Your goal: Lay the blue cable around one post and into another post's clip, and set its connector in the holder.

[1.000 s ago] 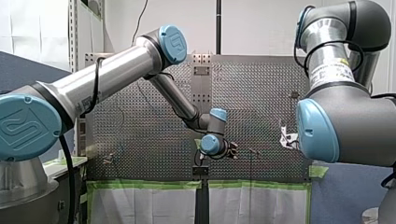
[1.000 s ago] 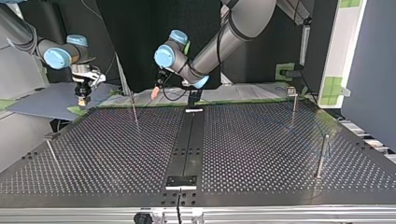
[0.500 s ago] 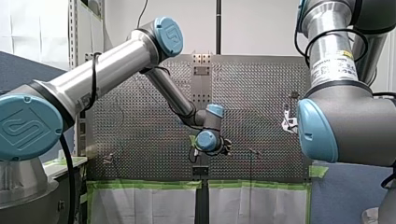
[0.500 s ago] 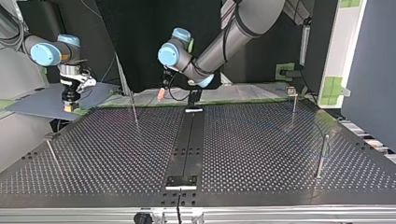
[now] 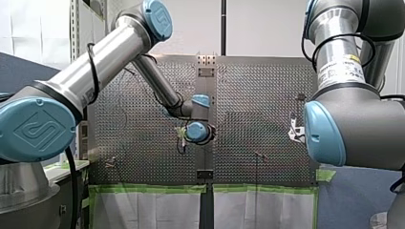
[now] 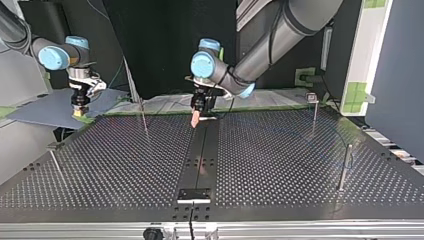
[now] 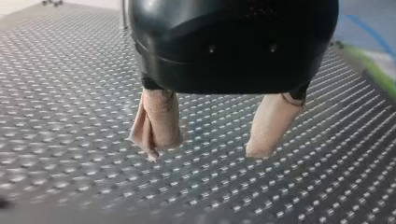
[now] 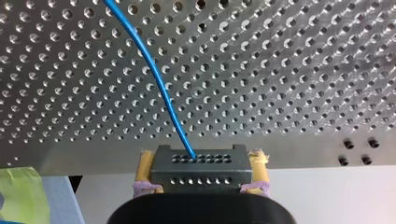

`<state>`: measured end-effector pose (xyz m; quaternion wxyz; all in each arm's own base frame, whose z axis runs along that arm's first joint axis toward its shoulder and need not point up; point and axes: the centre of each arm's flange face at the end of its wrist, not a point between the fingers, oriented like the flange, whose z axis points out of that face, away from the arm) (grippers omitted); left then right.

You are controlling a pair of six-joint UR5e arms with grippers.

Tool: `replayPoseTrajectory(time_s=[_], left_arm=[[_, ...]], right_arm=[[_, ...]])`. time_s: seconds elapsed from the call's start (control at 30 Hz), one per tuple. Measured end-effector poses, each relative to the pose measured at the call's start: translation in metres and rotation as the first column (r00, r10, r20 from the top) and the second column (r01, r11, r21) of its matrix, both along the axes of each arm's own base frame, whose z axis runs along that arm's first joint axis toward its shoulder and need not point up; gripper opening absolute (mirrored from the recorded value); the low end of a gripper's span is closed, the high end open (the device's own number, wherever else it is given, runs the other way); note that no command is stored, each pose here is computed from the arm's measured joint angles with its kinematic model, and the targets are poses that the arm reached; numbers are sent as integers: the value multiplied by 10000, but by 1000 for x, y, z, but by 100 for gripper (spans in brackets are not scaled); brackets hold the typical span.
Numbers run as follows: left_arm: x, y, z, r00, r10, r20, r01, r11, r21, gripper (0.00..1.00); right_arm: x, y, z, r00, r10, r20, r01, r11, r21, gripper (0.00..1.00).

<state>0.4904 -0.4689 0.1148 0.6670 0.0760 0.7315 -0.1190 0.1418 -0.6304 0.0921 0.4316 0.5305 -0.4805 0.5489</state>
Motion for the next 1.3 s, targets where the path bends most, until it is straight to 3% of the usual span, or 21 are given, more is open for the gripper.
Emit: replayPoseTrajectory(time_s=[0.1,0.33,0.53,0.63,0.8,0.97,1.13,1.2,1.3], left_arm=[[-7,3,11,9996,73,261,-72,10000,-9,100],[-33,8,30,9989,-268,375,264,9996,128,100],[-44,33,46,9989,394,272,-389,9991,-177,100],[-44,54,52,9955,940,128,-938,9954,-181,100],[-42,95,63,9795,2013,-100,-2016,9786,-409,100],[-41,126,71,9654,2594,-266,-2607,9623,-779,100],[-45,162,80,9392,3401,-466,-3433,9312,-1222,100],[-50,171,83,9313,3604,-526,-3642,9210,-1382,100],[-59,181,87,9248,3751,-633,-3803,9120,-1533,100]], right_arm=[[1,0,-1,10000,17,5,-17,10000,17,0],[2,1,-3,10000,61,30,-61,10000,40,0],[4,1,-6,9999,144,45,-145,9999,88,0],[5,2,-6,9998,170,47,-170,9998,107,0],[5,2,-7,9998,200,58,-201,9997,111,0],[5,1,-7,9994,316,160,-317,9995,51,0],[5,1,-7,9992,353,200,-354,9994,36,0],[5,1,-8,9992,353,209,-354,9994,33,0],[4,0,-8,9991,346,229,-347,9994,31,0]])
